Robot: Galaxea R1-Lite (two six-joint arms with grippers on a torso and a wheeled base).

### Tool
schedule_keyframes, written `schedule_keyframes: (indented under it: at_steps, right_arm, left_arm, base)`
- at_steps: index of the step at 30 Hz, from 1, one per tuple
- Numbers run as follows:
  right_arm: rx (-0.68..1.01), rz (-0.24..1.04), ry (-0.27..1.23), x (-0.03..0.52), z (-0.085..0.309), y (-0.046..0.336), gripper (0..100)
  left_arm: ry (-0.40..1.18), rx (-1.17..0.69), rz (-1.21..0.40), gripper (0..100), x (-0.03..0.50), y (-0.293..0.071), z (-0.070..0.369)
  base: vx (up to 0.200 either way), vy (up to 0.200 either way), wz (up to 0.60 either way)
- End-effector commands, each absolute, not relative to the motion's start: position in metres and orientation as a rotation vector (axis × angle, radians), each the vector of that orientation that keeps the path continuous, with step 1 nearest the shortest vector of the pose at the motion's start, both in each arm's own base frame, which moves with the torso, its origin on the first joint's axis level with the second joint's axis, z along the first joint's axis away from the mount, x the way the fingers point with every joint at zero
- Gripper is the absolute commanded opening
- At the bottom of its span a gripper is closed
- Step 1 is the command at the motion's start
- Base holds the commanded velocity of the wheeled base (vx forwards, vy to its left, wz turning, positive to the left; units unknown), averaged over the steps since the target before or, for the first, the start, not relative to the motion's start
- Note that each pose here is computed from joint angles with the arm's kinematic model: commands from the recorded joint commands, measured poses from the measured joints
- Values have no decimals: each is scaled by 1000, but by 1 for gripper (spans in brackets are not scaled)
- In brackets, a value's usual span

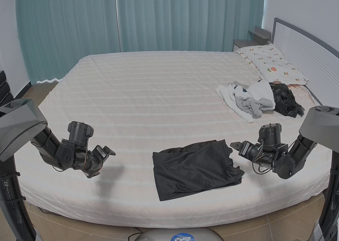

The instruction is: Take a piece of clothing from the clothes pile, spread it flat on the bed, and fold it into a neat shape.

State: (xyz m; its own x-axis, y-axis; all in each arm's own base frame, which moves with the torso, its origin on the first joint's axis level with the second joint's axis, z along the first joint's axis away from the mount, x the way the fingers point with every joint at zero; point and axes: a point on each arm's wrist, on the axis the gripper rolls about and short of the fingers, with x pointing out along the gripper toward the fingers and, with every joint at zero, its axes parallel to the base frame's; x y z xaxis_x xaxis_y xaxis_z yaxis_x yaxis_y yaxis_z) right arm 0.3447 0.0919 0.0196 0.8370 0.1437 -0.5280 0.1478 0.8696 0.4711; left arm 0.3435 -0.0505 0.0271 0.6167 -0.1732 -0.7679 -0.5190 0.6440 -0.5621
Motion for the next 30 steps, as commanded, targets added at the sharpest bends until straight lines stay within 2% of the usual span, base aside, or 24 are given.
schedule_keyframes:
  at_steps: [1, 10, 16, 30]
  right_arm:
    - [595, -4, 652, 373, 10, 102, 100]
    - [659, -11, 730, 403, -1, 120, 100]
    - [668, -12, 724, 413, -10, 124, 100]
    - [676, 10, 722, 417, -12, 127, 100]
  left_arm:
    - [902, -891, 244, 100, 341, -50, 28]
    - [876, -911, 253, 100, 341, -52, 29]
    - [874, -907, 244, 100, 338, -52, 26]
    - [821, -923, 198, 100, 333, -52, 20]
  base:
    - [0, 0, 0]
    - [0, 0, 0]
    - [200, 0, 0]
    - [0, 0, 0]
